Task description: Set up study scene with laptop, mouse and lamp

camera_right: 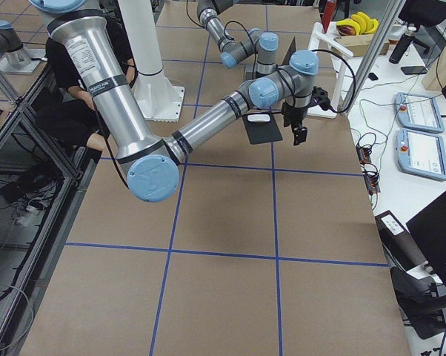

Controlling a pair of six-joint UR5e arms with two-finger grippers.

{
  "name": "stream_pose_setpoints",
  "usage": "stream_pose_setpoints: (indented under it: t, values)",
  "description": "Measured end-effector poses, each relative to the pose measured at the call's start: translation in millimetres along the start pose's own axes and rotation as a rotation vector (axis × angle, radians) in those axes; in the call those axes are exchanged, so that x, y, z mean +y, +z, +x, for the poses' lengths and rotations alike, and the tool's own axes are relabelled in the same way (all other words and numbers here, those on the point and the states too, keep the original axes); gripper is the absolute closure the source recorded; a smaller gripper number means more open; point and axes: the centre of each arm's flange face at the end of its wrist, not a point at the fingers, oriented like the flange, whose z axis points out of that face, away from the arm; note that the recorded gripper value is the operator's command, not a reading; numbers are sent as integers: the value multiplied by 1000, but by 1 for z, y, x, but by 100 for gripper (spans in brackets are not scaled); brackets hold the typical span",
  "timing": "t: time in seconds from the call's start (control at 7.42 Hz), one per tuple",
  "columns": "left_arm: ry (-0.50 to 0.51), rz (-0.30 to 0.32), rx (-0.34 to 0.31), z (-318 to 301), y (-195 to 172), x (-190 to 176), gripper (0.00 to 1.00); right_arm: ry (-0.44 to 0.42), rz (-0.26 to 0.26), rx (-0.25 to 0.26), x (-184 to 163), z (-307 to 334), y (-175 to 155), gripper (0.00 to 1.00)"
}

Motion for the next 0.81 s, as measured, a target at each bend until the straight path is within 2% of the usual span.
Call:
stream_pose_setpoints:
  t: [0.27,0.54,0.81]
  values:
    - [58,-24,-108,-61,-59,21,0,67,-10,20,27,46,0,0]
    - [165,2,-171,-189,-119,34,0,126,-33,38,63,94,5,0]
    - [258,23,-243,-327,-170,-2,0,196,-47,51,96,137,5,0]
